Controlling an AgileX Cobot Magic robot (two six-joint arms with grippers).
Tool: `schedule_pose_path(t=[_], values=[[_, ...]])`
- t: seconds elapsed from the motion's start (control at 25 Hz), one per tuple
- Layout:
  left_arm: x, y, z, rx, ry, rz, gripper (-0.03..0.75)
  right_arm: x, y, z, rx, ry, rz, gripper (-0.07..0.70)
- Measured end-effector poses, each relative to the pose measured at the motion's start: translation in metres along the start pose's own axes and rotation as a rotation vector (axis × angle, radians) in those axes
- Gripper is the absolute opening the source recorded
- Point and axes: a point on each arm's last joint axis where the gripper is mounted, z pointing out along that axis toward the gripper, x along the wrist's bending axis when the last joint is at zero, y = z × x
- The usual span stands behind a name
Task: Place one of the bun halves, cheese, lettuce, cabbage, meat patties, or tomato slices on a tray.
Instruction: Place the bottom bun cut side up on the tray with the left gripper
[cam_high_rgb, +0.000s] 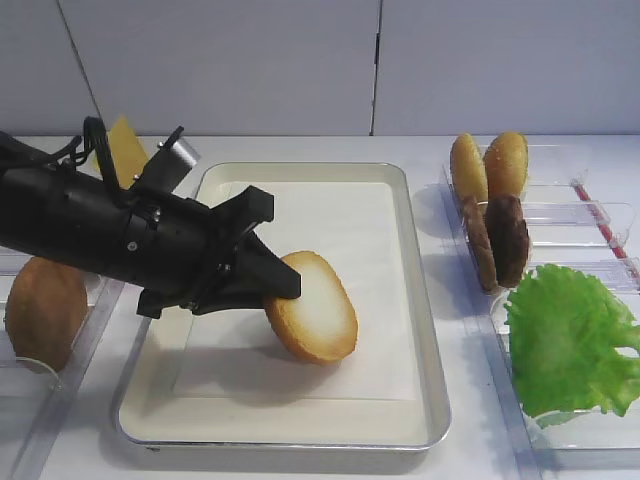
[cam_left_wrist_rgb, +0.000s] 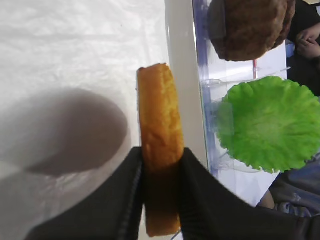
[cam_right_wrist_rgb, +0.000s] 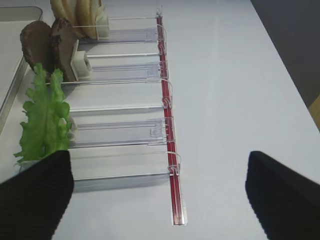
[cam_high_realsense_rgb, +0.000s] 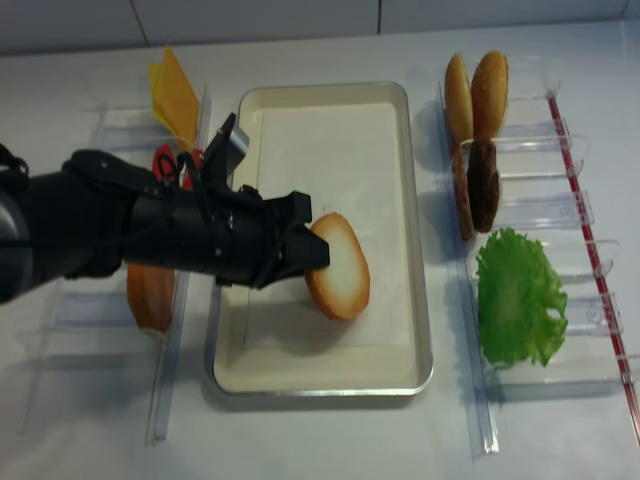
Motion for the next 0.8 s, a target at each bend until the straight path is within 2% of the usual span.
schedule_pose_path(t=[0.12, 0.48, 0.8], values=[[0.003, 0.000, 0.003, 0.006, 0.002, 0.014, 0.147, 0.000, 0.000, 0.000, 0.000, 0.000, 0.000, 0.692], [0.008, 0.003, 0.011, -0.003, -0.017, 0.002, 0.147, 0.000, 0.000, 0.000, 0.000, 0.000, 0.000, 0.692], [0.012, 0.006, 0.007, -0.018, -0.014, -0.009, 0.147, 0.000, 0.000, 0.000, 0.000, 0.000, 0.000, 0.692]])
